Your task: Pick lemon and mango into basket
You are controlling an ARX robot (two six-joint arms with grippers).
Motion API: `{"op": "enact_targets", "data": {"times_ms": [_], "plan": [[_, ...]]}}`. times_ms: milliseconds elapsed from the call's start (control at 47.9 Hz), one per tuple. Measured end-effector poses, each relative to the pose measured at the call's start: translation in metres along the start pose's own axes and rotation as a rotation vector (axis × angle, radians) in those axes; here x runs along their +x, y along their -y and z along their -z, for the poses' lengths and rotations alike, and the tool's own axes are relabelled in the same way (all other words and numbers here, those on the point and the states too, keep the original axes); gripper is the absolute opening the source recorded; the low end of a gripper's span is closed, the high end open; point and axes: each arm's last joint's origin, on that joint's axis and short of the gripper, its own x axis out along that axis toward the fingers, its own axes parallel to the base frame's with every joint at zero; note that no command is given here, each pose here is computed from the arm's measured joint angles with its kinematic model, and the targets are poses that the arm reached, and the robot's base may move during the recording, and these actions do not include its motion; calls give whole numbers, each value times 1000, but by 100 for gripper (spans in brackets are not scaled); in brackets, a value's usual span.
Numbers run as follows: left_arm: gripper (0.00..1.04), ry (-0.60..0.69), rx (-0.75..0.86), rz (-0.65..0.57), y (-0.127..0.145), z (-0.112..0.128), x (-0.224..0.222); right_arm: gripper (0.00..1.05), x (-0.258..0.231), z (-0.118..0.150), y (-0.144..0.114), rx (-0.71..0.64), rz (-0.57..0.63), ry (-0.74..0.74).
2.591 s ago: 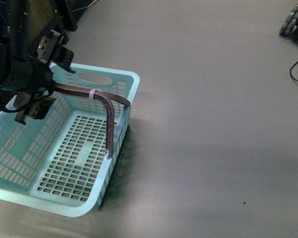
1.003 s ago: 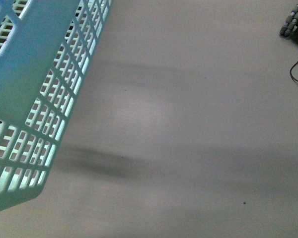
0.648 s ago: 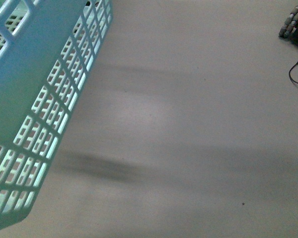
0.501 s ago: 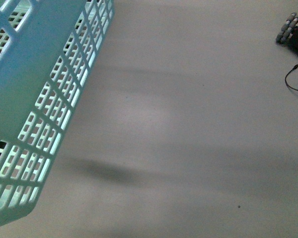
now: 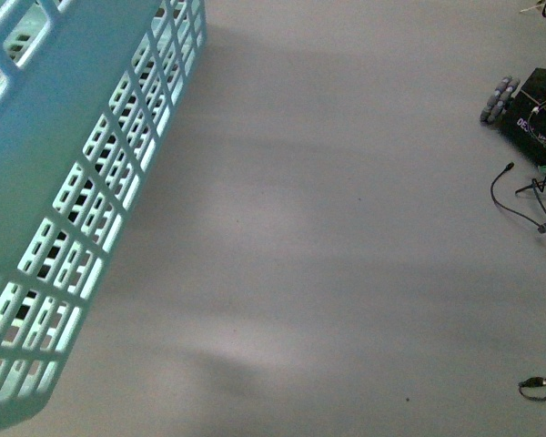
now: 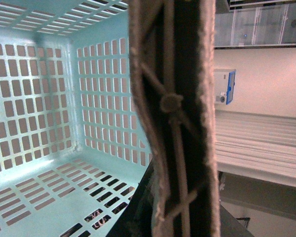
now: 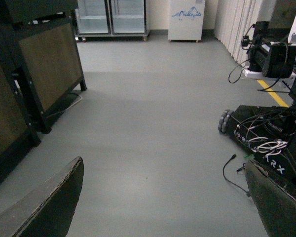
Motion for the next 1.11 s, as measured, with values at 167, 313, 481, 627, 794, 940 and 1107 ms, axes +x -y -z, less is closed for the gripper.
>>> {"op": "enact_targets", "data": {"times_ms": [167, 313, 481, 627, 794, 940, 1107], "plan": [[6, 0, 0, 0, 0, 0, 0, 96, 0, 0, 0, 0, 0, 0], [6, 0, -1, 0, 0, 0, 0, 96, 0, 0, 0, 0, 0, 0], [6, 0, 0, 0, 0, 0, 0, 96, 0, 0, 0, 0, 0, 0], [6, 0, 0, 0, 0, 0, 0, 96, 0, 0, 0, 0, -1, 0], [6, 0, 0, 0, 0, 0, 0, 96, 0, 0, 0, 0, -1, 0], [6, 0, 0, 0, 0, 0, 0, 96, 0, 0, 0, 0, -1, 0], [6, 0, 0, 0, 0, 0, 0, 96, 0, 0, 0, 0, -1, 0]]}}
